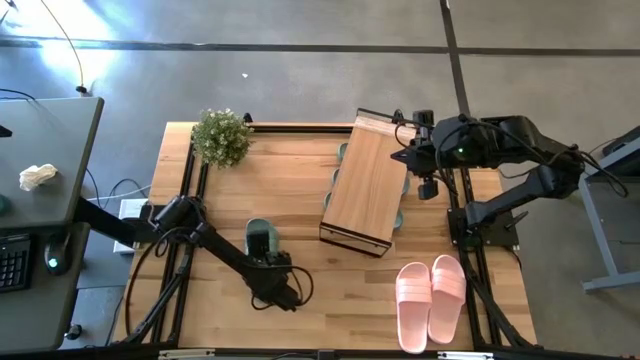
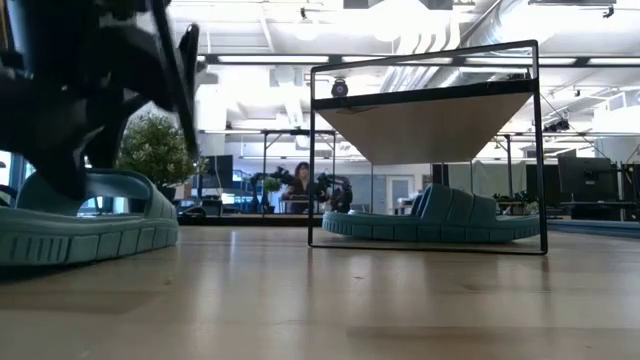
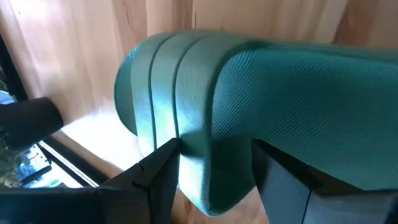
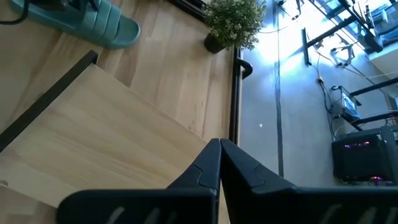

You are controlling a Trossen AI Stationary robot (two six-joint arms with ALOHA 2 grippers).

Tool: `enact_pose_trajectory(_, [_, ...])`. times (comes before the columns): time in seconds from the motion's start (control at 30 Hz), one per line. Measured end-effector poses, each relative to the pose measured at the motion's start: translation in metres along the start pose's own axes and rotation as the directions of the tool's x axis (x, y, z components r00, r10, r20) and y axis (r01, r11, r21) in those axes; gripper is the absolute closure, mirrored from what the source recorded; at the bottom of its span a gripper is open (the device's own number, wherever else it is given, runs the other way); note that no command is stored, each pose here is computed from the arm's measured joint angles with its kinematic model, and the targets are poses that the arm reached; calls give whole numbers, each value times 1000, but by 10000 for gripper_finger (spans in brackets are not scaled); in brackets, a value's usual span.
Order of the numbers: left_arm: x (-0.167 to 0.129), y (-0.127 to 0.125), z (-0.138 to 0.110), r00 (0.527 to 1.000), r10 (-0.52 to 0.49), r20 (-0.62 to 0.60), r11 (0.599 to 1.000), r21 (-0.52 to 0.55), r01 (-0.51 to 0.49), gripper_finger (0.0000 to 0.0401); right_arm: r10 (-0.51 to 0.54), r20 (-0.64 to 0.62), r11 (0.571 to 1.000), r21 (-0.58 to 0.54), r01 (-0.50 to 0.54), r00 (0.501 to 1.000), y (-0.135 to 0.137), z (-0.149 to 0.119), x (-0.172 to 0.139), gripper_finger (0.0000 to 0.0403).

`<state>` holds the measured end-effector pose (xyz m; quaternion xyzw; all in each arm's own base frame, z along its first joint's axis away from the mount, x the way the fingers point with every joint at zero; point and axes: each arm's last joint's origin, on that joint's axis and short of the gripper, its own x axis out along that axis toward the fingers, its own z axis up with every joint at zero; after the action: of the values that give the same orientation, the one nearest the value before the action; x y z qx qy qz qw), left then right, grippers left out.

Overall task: Pick and place slides into the shelf
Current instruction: Put the green slide under the shelf

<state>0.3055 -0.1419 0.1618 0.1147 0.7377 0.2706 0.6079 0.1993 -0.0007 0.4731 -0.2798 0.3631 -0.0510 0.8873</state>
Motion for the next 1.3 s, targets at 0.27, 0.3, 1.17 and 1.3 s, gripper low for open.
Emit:
enact_pose_trajectory(0.27, [11,-1,-4,999,41,-2,999,0,-41,234,0,-1,1000,26,0,1000,0,0,0,403])
enact_pose_trajectory(0.3, [11,0,-4,999,52,5,999,0,-52,243,0,-1,1000,27,0,1000,0,0,0,403])
enact_pose_trajectory(1.17, [-79,49,-19,938,81,336,995,-74,-59,398,22,-3,1000,23,-22,1000,1,-2,-1,403])
enact_pose_trajectory(1.3, [-102,65,-35,903,43,426,999,-10,-43,399,24,10,999,26,-24,1000,0,-3,-6,403])
